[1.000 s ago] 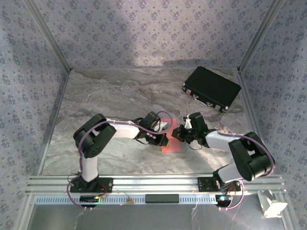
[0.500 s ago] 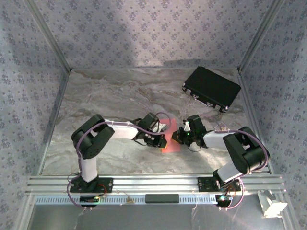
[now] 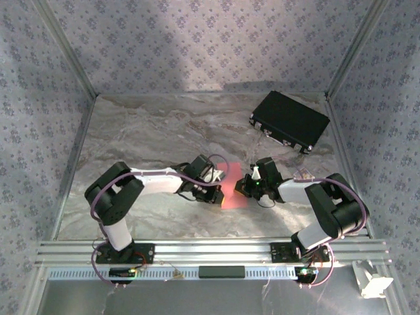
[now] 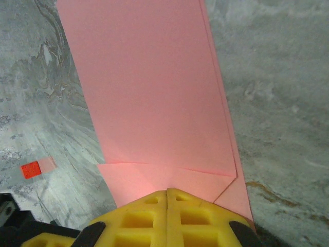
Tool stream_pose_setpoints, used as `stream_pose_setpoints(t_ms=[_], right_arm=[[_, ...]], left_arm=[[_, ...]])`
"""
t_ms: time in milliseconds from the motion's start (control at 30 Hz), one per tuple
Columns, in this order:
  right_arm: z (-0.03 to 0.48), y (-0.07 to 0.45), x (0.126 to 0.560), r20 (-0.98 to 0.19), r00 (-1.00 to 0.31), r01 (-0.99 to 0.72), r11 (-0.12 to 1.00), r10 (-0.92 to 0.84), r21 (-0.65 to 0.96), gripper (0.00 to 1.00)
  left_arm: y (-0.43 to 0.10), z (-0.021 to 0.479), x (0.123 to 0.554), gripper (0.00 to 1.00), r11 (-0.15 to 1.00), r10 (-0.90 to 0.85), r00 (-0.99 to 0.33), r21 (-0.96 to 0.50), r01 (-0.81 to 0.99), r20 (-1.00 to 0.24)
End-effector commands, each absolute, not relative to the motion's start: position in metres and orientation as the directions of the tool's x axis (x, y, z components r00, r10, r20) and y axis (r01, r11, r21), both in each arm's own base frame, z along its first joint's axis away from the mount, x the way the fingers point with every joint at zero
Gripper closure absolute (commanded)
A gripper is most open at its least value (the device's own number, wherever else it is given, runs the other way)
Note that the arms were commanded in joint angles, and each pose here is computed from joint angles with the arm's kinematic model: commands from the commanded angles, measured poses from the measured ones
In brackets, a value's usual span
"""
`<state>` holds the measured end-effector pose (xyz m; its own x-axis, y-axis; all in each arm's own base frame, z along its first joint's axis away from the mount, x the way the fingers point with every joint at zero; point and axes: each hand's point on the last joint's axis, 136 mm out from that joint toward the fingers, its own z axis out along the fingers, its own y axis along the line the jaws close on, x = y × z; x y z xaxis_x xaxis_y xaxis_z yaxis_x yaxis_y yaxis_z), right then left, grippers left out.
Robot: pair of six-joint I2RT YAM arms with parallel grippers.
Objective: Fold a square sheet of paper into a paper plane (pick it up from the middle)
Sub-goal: Fold the triangle a second time at the center of the table.
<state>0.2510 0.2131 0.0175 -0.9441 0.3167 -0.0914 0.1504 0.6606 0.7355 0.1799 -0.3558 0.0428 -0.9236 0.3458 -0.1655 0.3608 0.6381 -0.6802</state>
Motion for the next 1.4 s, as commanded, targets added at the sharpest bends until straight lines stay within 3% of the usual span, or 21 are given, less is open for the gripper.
stream_pose_setpoints(t_ms=[0,200,667,900,1133,1367], right_arm=[[-0.011,0.191,0.24,-0.055,-0.93,0.248,0.728,0.365,0.638,0.99],[-0.013,0.19,0.238,-0.045,-0.931,0.256,0.735,0.363,0.628,0.99],[-0.012,0.186,0.239,-0.05,-0.927,0.263,0.74,0.371,0.619,0.99],[-0.007,0.19,0.242,-0.057,-0.933,0.24,0.732,0.356,0.637,0.99],[0.035,0.21,0.259,-0.152,-0.943,0.096,0.679,0.297,0.728,0.89],[0.056,0.188,0.251,-0.186,-0.929,0.115,0.727,0.32,0.677,0.8]], left_arm=[[-0.38,0.074,0.196,0.94,0.575,0.305,-0.922,-0.727,0.377,-0.237],[-0.394,0.058,0.192,0.92,0.596,0.368,-0.912,-0.706,0.382,-0.183],[-0.351,0.001,0.162,0.92,0.709,0.401,-0.915,-0.613,0.347,-0.054],[-0.359,0.02,0.169,0.92,0.681,0.401,-0.909,-0.626,0.379,-0.114],[-0.369,0.062,0.213,0.94,0.697,0.297,-0.904,-0.578,0.425,-0.306],[-0.377,0.07,0.237,0.94,0.678,0.28,-0.909,-0.607,0.414,-0.308]])
